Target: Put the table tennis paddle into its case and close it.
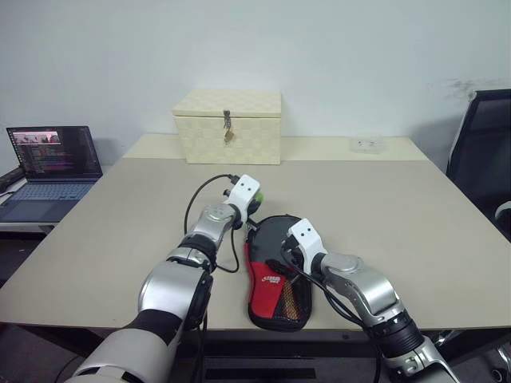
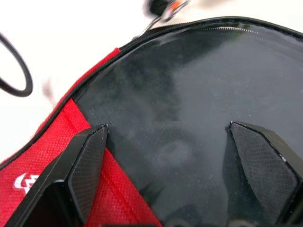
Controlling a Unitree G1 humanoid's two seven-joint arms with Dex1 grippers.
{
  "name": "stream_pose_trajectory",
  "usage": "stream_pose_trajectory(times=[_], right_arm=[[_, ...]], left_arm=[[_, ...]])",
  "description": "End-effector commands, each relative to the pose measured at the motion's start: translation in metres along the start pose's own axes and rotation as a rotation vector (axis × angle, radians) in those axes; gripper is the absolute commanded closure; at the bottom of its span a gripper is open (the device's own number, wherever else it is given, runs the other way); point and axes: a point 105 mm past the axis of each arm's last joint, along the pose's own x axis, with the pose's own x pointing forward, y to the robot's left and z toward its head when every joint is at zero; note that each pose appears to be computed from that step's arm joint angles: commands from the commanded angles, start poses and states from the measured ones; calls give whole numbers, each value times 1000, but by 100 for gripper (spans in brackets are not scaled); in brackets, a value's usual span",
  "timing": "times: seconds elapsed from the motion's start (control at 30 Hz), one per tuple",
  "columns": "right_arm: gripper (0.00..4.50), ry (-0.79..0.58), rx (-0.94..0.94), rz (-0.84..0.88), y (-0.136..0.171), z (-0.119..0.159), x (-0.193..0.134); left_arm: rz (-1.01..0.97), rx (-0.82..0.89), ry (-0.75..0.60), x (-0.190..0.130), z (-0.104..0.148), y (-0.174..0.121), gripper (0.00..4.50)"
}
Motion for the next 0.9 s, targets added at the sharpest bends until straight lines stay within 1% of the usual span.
stream_pose_trajectory(times=[0.03, 0.13, 0.2, 0.33, 0.4, 0.5, 0.73, 0.9], right_arm=[[0, 213, 59, -4, 1, -59, -2], [0, 243, 55, -7, 1, -70, -6], [0, 250, 54, -2, 4, -72, -8], [0, 286, 53, 16, 11, -88, -15], [0, 290, 52, 19, 14, -90, -16], [0, 291, 51, 22, 17, -91, -18], [0, 296, 47, 24, 20, -93, -20], [0, 298, 48, 28, 24, -95, -21]], left_arm=[[35, 87, -106, 2, 43, 4, 446], [27, 147, -118, 6, 53, -4, 446], [27, 165, -124, 6, 56, -6, 446], [17, 282, -151, 11, 71, -22, 446], [28, 299, -164, 12, 77, -24, 446], [57, 339, -167, 13, 81, -24, 446], [178, 395, -134, 11, 79, -8, 446], [207, 442, -122, 13, 80, -9, 446]])
